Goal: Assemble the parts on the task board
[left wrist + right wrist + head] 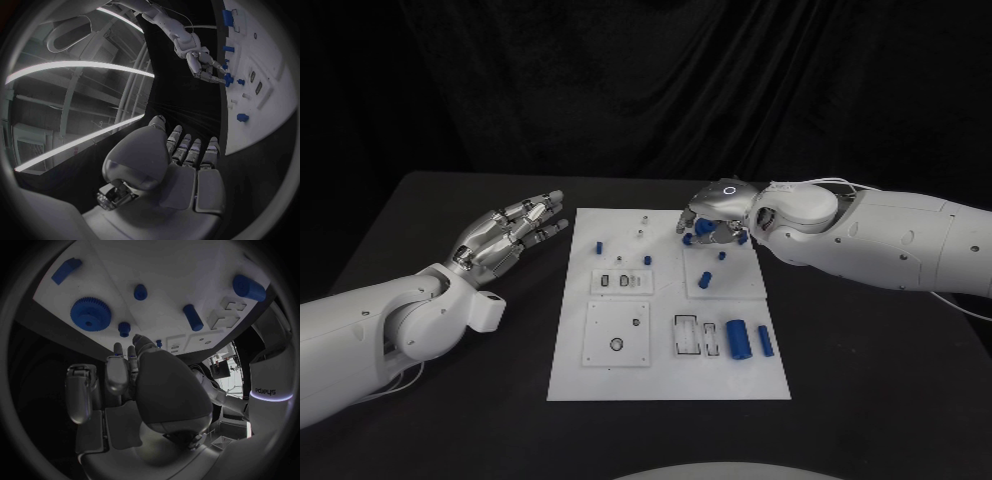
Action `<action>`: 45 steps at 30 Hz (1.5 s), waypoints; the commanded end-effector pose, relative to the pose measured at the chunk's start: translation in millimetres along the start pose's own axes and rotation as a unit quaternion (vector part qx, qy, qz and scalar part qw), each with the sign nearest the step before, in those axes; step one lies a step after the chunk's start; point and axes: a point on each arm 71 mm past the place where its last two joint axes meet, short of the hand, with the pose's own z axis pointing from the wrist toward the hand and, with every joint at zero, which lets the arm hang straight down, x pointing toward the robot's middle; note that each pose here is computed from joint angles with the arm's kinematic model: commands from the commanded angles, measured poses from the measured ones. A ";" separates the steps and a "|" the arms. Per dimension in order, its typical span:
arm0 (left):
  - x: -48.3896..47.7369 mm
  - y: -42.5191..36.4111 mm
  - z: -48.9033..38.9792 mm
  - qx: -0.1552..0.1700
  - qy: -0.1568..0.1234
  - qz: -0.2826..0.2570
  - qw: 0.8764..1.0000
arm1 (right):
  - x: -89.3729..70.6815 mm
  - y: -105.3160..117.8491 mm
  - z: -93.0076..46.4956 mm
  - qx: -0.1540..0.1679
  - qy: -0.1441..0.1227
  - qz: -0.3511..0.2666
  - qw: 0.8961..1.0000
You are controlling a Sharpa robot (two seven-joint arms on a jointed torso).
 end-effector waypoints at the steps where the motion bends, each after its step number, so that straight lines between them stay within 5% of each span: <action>1: 2.2 -10.4 0.6 0.072 0.008 -0.007 0.997 | 4.3 -2.8 0.8 0.012 0.007 -0.004 1.000; 31: 1.2 -4.9 2.6 0.060 0.014 -0.012 0.998 | 25.4 -6.1 2.8 0.007 -0.005 -0.001 1.000; 45: -0.7 -2.3 1.4 0.055 0.013 -0.013 0.998 | 20.9 -4.6 1.0 0.000 -0.048 -0.004 0.999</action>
